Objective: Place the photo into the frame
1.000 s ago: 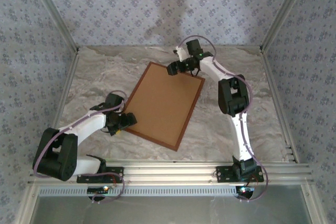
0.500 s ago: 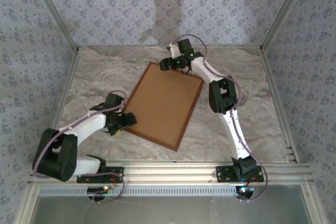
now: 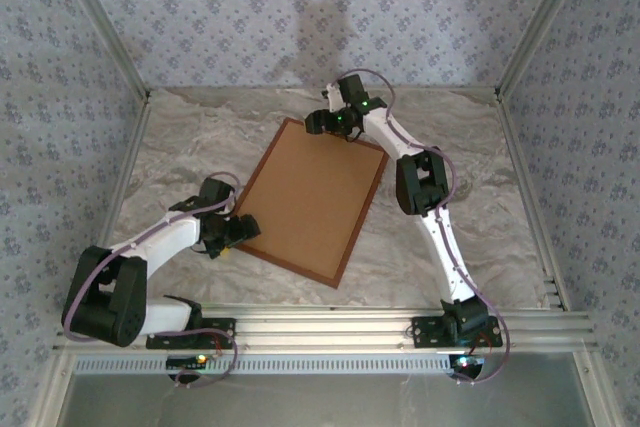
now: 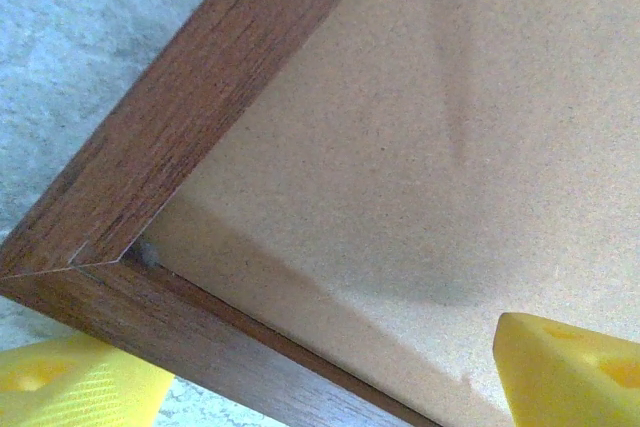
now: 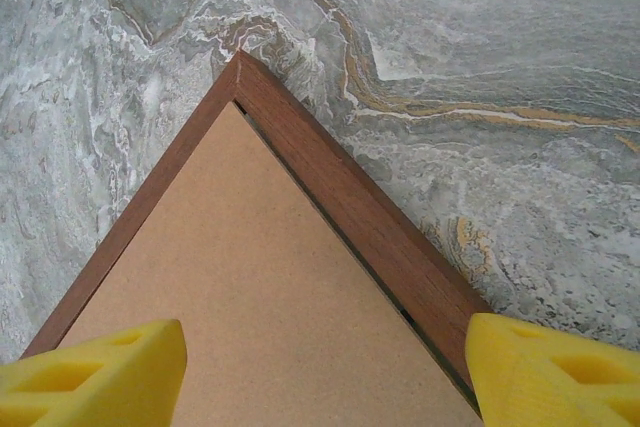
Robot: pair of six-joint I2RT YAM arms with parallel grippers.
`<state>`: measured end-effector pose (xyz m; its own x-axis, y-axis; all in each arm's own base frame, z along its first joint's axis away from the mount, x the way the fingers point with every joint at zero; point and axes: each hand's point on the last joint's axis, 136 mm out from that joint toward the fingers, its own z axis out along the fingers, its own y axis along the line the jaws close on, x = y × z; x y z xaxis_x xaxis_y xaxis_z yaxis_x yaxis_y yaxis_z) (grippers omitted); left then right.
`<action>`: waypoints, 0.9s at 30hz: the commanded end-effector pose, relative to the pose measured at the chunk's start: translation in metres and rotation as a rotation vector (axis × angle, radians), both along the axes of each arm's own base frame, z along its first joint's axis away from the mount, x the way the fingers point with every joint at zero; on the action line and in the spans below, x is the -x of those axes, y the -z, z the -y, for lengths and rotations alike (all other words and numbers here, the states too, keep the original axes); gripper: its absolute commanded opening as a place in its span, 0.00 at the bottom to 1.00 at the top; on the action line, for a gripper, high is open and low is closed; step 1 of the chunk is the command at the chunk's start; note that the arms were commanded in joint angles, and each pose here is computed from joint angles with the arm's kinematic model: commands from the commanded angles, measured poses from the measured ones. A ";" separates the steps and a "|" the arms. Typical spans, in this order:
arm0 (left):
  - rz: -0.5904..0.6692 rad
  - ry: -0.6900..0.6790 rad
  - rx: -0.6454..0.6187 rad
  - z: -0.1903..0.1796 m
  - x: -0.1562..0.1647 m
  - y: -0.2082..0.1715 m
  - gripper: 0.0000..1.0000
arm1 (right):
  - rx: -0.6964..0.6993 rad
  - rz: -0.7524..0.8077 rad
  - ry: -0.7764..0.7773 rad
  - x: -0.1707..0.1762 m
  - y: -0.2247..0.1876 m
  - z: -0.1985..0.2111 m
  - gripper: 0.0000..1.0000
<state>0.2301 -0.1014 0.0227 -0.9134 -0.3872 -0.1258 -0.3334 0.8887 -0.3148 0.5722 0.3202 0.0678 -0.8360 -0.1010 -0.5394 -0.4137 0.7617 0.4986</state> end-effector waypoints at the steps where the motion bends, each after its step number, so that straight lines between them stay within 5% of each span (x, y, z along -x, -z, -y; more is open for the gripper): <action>1: 0.143 0.043 0.064 0.014 -0.030 -0.004 0.85 | -0.004 -0.091 0.005 0.009 0.016 0.002 0.75; 27: 0.188 0.069 0.093 0.028 -0.064 -0.002 0.85 | 0.006 -0.243 -0.187 0.071 0.012 -0.014 0.64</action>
